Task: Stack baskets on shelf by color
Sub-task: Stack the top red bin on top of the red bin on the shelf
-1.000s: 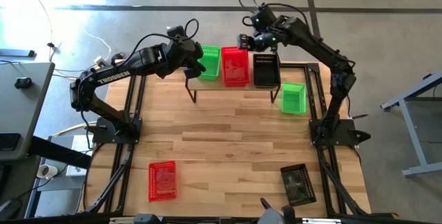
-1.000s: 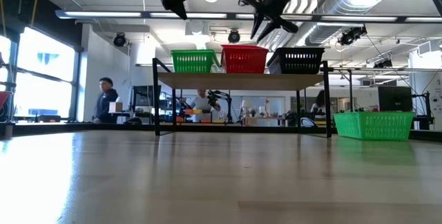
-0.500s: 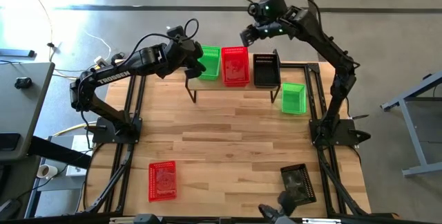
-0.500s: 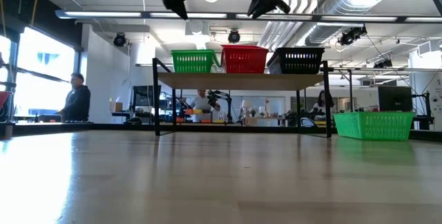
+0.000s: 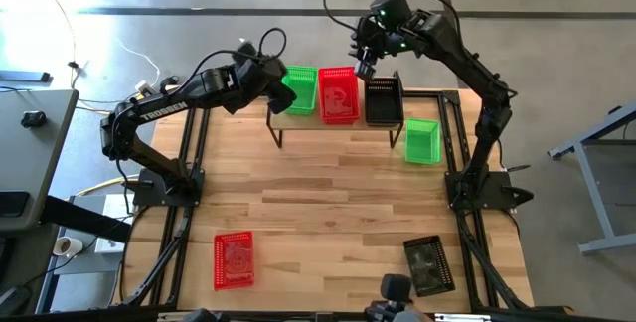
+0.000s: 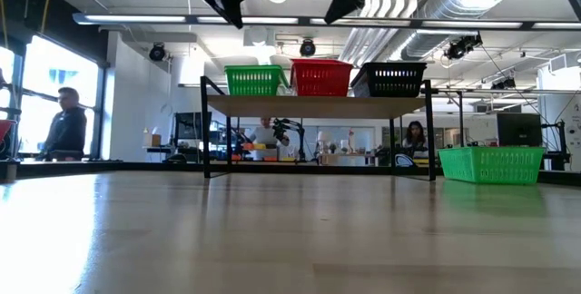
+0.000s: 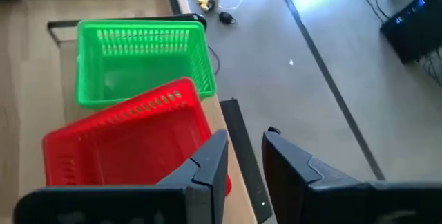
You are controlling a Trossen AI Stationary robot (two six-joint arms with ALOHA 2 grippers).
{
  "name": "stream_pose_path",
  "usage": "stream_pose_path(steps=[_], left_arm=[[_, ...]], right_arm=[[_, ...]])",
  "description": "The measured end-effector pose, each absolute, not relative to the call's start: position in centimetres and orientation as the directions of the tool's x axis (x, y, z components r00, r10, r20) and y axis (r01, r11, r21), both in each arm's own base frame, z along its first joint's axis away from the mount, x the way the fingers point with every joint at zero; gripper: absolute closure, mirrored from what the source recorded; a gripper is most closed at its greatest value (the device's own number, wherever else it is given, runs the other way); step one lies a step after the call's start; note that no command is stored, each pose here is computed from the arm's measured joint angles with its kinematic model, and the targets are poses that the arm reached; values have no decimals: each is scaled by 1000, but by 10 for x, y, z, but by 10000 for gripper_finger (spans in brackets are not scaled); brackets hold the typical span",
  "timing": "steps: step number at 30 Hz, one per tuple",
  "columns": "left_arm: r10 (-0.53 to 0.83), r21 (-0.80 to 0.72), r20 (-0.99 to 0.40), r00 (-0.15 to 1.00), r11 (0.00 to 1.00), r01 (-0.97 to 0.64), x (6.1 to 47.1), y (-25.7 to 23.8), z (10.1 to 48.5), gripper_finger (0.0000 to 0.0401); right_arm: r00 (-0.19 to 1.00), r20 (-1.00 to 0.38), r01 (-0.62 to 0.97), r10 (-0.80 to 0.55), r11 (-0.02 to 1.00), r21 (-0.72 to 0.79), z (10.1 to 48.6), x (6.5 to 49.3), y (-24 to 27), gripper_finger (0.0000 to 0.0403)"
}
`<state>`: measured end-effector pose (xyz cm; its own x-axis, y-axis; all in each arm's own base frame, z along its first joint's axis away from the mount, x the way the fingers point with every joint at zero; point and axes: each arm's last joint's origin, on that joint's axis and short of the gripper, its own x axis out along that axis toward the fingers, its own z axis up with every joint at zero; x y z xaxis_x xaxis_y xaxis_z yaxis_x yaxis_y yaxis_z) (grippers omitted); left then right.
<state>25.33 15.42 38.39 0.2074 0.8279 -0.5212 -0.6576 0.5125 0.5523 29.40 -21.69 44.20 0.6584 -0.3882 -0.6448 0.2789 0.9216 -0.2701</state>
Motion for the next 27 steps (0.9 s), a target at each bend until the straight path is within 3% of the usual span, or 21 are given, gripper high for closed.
stream_pose_path(steps=[6,15,27], left_arm=[[802,452,-565,193,497,-741,250,152,380,197],[783,392,-597,175,474,-788,247,150,376,197],[783,370,-597,176,463,-805,248,150,376,197]], right_arm=[[653,-680,160,-334,938,-307,430,302,-221,323],[602,-735,57,-312,935,-350,407,316,-231,281],[521,-807,-31,-278,938,-344,386,323,-237,279]])
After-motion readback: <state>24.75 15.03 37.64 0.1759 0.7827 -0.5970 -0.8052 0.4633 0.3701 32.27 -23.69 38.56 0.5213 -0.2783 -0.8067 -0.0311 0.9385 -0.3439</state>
